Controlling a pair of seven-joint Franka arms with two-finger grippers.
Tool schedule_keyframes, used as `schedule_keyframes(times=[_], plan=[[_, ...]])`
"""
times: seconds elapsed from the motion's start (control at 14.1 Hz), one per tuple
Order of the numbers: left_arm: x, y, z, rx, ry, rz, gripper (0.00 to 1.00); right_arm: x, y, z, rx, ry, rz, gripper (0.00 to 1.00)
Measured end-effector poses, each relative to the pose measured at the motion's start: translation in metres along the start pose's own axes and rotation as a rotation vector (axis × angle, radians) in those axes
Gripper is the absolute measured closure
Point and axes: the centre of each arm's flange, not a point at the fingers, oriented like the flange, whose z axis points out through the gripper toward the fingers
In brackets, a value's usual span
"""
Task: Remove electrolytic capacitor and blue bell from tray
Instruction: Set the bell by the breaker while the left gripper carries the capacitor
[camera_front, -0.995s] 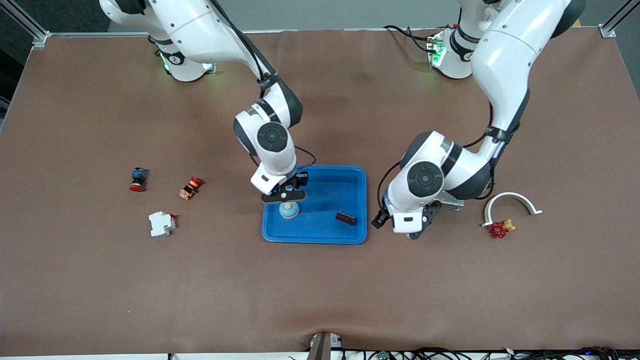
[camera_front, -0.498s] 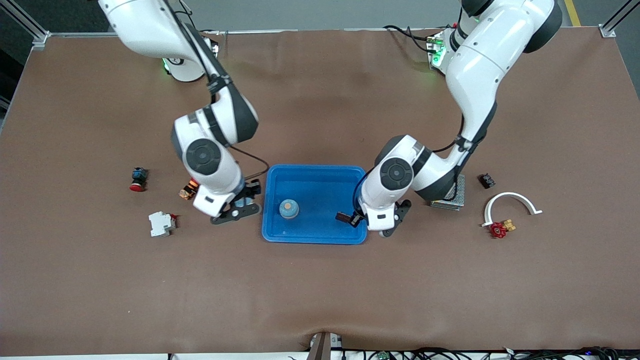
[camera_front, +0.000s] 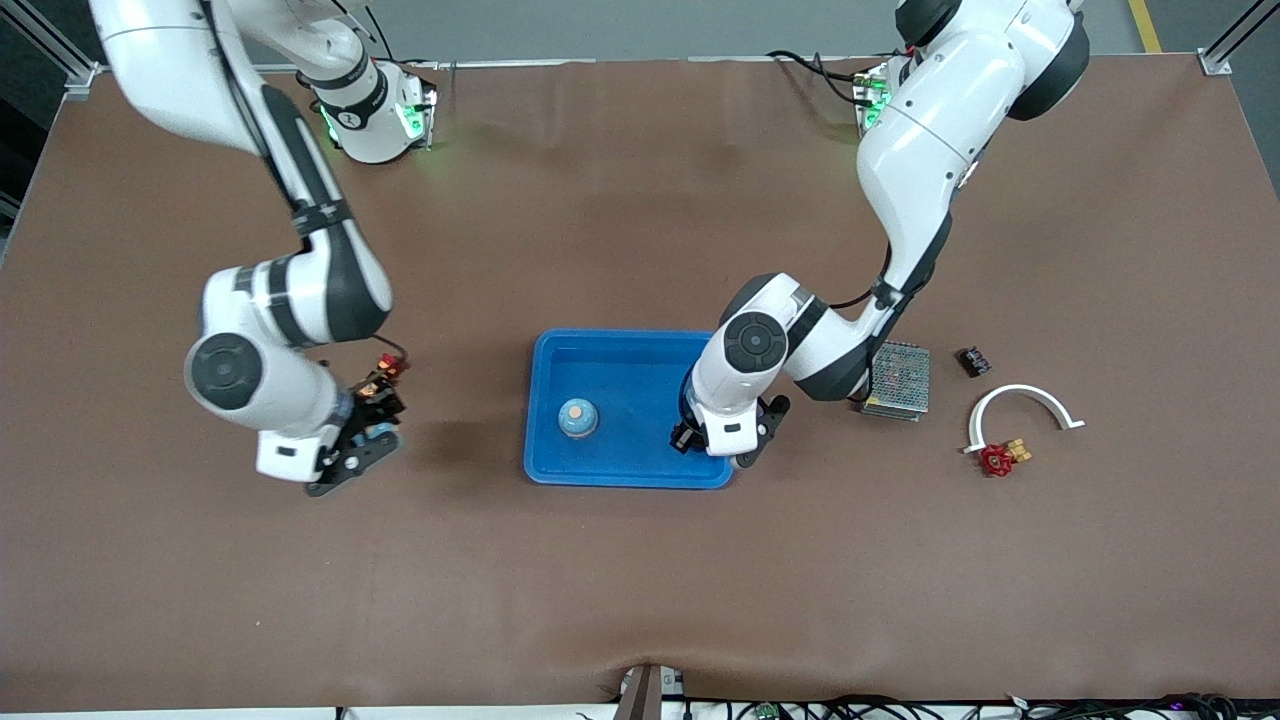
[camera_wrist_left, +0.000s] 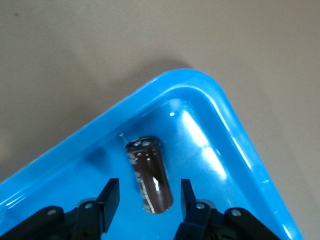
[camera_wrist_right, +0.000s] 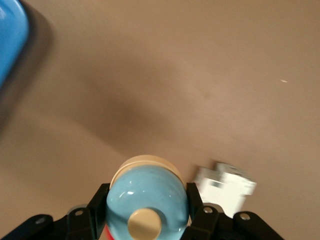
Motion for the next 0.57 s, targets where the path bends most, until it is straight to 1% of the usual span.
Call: schedule_keyframes(times=[0.14,0.28,0.43,0.57], plan=[[0.001,-0.001,0.009,-0.015,0.0,-0.001,0.43,-0.02,0.034,0.002,0.004,0.003,-0.075,0.35],[-0.002,-0.004,0.02,-0.006,0.006,0.004,0.44,-0.035,0.059,0.006,-0.002,0.015,-0.146,0.35],[-0.007,-0.005,0.025,-0.002,0.008,0.01,0.48,-0.05,0.083,0.017,-0.007,0.022,-0.216,0.35],[-0.008,-0.004,0.024,-0.003,0.01,0.013,0.68,-0.067,0.11,0.035,-0.015,0.028,-0.283,0.35]])
